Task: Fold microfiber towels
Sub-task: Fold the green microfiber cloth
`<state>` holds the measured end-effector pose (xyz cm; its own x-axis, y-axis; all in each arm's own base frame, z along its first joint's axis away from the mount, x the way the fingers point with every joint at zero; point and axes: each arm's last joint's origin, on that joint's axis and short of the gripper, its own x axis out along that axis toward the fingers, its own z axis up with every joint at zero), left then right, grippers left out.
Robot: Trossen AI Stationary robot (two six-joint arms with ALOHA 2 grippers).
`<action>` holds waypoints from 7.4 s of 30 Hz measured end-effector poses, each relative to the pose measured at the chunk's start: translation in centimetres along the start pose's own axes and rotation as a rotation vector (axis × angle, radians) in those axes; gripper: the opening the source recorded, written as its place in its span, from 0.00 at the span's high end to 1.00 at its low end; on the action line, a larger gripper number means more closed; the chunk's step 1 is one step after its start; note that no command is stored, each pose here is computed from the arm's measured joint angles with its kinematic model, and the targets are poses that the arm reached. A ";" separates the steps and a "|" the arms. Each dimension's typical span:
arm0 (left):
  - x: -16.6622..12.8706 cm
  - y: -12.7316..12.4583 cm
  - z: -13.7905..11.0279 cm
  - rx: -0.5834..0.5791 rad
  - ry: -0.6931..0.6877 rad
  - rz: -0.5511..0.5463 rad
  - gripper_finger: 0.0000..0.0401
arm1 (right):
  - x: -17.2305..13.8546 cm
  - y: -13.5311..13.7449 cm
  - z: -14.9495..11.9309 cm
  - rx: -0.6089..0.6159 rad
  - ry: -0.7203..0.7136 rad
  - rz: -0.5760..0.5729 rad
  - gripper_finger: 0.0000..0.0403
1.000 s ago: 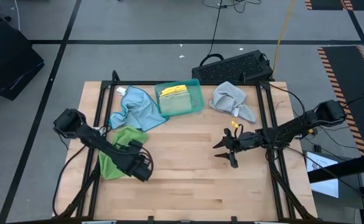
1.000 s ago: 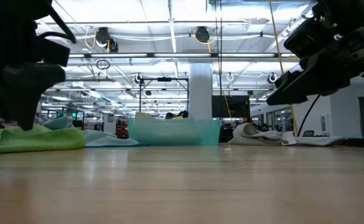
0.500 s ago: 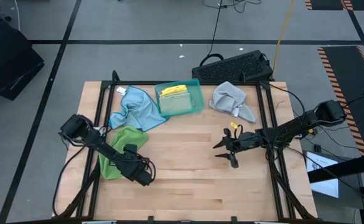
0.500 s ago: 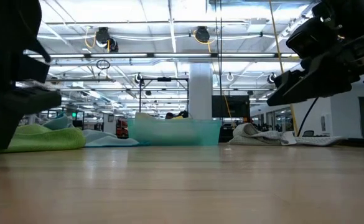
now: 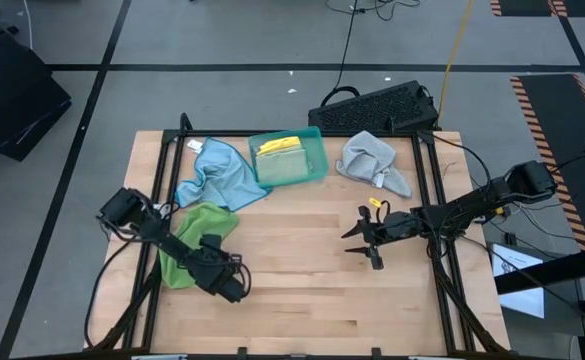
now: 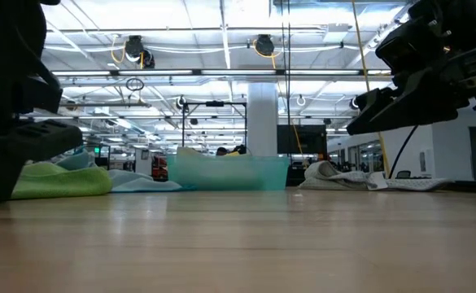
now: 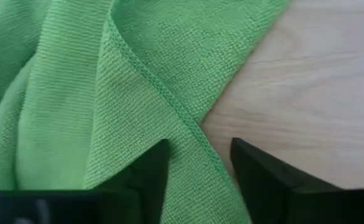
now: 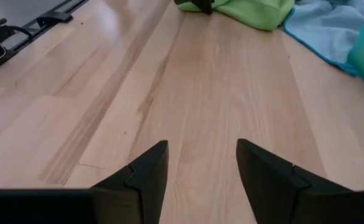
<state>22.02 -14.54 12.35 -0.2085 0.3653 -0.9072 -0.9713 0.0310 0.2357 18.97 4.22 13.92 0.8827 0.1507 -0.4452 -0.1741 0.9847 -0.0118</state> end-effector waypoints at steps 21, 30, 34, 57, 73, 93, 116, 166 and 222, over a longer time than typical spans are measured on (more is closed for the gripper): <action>-5.8 -3.1 -1.0 0.287 -0.176 -0.352 0.99 | 0.0 -0.1 0.1 0.047 -0.008 -0.006 0.55; -13.0 -6.5 -0.4 0.610 -0.516 -0.669 0.99 | 0.0 0.0 0.9 0.026 -0.101 -0.002 0.55; -15.7 -8.3 -0.9 0.808 -0.706 -0.845 0.99 | 0.4 0.2 0.8 0.015 -0.102 0.007 0.55; -10.8 -10.3 -1.7 0.932 -0.670 -0.878 0.96 | 3.2 2.3 -2.1 -0.077 0.010 0.270 0.33; -10.7 -10.8 -0.8 0.927 -0.683 -0.863 0.98 | 3.9 4.9 -2.2 -0.416 0.024 0.232 0.46; -9.4 -12.8 3.3 0.740 -0.666 -0.797 0.89 | 7.2 4.6 -2.8 -0.468 0.166 0.120 0.59; -7.3 -11.8 0.9 0.542 -0.521 -0.932 0.49 | 4.2 3.1 -0.9 -0.294 0.279 -0.028 0.99; -5.2 -13.1 1.5 0.591 -0.323 -1.009 0.98 | 3.3 3.2 -0.2 -0.199 0.268 -0.018 0.99; -5.9 -9.9 -2.3 0.375 -0.015 -0.960 0.67 | 3.6 2.6 0.9 -0.100 0.150 -0.055 0.99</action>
<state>32.65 -19.19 14.58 0.6407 0.0447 -0.7665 -0.6286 0.6037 -0.4903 22.13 7.39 13.11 0.8181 0.0742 -0.5702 -0.1763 0.9763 -0.1258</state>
